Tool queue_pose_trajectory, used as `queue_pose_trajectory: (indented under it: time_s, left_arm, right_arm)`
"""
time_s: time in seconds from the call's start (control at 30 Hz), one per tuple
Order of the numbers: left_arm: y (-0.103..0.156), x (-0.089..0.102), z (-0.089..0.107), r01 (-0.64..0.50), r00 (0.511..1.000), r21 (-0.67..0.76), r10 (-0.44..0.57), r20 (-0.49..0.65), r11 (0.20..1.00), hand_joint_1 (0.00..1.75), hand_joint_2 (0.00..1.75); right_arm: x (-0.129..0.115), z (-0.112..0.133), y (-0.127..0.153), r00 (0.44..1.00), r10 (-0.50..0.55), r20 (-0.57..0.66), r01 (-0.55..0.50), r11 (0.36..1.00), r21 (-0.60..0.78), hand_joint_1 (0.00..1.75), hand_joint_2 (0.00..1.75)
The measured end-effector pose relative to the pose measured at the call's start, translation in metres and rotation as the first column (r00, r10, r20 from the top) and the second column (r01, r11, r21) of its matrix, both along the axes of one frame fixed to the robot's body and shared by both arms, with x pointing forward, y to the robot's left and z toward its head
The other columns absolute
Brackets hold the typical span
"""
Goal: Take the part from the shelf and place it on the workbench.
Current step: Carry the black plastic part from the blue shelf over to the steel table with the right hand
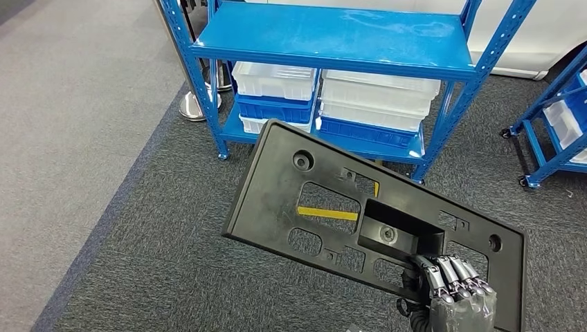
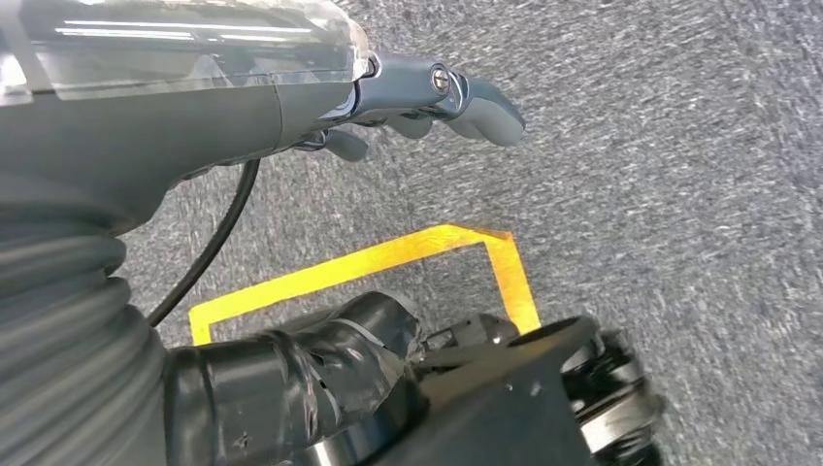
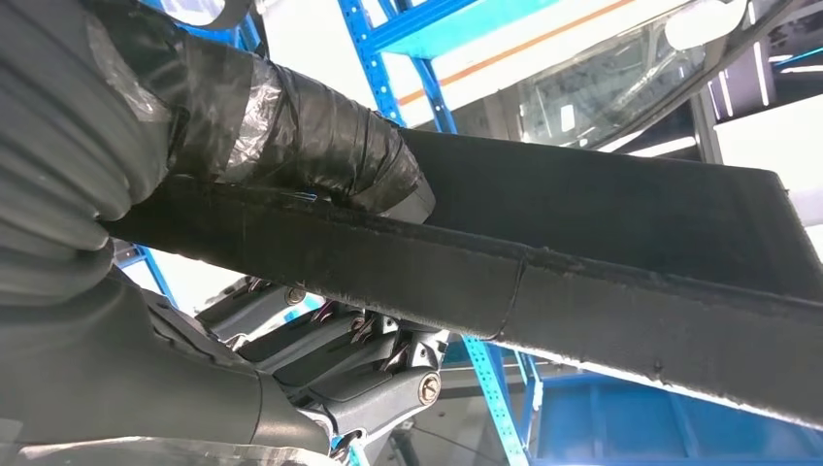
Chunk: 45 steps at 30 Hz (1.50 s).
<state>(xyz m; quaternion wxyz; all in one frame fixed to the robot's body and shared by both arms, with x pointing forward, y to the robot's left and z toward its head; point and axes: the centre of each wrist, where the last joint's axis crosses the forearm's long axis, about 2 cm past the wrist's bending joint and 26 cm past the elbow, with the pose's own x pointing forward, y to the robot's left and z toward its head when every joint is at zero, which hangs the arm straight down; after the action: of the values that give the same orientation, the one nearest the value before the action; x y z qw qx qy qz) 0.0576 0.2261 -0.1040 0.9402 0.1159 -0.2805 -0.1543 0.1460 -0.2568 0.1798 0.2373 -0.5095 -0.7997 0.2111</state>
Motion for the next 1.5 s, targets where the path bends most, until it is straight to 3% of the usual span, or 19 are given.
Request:
queue_pose_trajectory:
  time_s: [0.27,0.77,1.5]
  left_arm:
    - [0.000,-0.004,0.000,-0.020,1.000,0.002,0.020,-0.002,1.000,0.00,1.75]
    - [-0.003,-0.001,0.000,-0.022,1.000,0.002,0.022,0.007,1.000,0.00,1.75]
    - [-0.002,-0.005,0.000,-0.021,1.000,0.001,0.021,0.005,1.000,0.00,1.75]
  right_arm:
    - [-0.003,-0.005,-0.018,0.999,-0.037,0.028,0.028,0.964,0.265,1.75,1.75]
    - [-0.013,-0.012,-0.032,0.994,-0.108,0.009,0.101,0.954,0.282,1.75,1.75]
    - [-0.016,-0.014,-0.032,0.993,-0.114,0.013,0.106,0.955,0.278,1.75,1.75]
